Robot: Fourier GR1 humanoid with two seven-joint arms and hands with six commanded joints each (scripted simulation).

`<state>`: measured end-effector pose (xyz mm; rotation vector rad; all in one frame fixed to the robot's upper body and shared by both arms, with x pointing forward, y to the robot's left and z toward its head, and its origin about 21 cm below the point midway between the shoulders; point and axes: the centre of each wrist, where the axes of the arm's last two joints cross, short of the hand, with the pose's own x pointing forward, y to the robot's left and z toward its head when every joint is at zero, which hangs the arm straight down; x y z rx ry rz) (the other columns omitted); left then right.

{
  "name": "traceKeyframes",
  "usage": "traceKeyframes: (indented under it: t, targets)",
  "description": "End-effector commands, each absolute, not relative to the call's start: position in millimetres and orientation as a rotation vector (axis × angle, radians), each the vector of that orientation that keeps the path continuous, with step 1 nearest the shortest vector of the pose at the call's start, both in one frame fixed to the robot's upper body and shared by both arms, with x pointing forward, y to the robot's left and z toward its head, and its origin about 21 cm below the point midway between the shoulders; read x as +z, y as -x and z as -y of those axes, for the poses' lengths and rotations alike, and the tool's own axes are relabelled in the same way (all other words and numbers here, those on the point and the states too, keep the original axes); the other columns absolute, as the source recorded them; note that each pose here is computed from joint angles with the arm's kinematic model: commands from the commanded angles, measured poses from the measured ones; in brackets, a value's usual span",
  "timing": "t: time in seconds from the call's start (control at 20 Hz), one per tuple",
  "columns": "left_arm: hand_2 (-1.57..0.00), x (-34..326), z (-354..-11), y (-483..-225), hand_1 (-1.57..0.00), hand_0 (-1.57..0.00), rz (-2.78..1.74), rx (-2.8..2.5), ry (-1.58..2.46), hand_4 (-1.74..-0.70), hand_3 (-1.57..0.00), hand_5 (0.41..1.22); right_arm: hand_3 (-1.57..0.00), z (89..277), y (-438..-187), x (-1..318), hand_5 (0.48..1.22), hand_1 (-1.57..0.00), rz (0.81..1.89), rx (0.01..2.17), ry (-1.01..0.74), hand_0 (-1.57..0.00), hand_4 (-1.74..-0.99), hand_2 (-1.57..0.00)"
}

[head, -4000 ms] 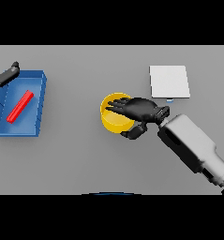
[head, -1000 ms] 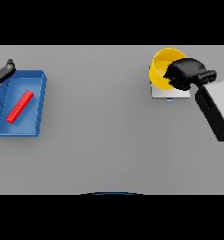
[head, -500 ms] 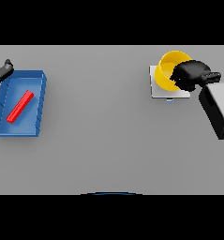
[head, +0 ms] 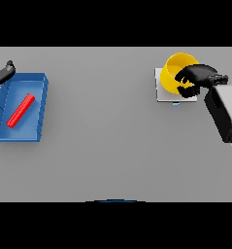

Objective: Pick up the red beaker and tilt it to pour out 1 green nut into yellow bowl. Pick up the yellow bowl and place it on the metallic measuring scale.

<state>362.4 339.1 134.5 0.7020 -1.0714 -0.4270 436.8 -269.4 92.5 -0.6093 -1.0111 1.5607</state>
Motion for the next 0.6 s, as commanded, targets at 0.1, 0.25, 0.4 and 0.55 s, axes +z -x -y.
traceKeyframes:
  t: [0.1,0.25,0.4,0.55]
  targets:
    - [0.00,131.2,-343.2,-361.6,0.00,0.00,1.078,-0.432,-0.697,-0.85,0.00,0.771,-0.56,269.2,-437.0,90.7,0.865,-0.28,0.985,1.562,0.608,-0.37,-1.501,-0.35]
    - [0.00,132.4,-339.8,-357.6,0.00,0.00,1.085,-0.425,-0.693,-0.85,0.00,0.770,-0.43,276.4,-439.0,97.3,0.826,-0.14,0.971,1.579,0.613,-0.19,-1.460,-0.22]
    - [0.00,134.3,-336.9,-359.0,0.00,0.00,1.082,-0.427,-0.702,-0.85,0.00,0.772,-0.33,277.0,-438.3,93.3,0.807,-0.07,0.956,1.598,0.624,-0.10,-1.432,-0.12]
    - [0.00,136.1,-333.5,-359.3,0.00,0.00,1.084,-0.429,-0.702,-0.85,0.00,0.768,-0.26,274.2,-438.2,90.4,0.796,-0.04,0.960,1.610,0.619,-0.05,-1.414,-0.06]
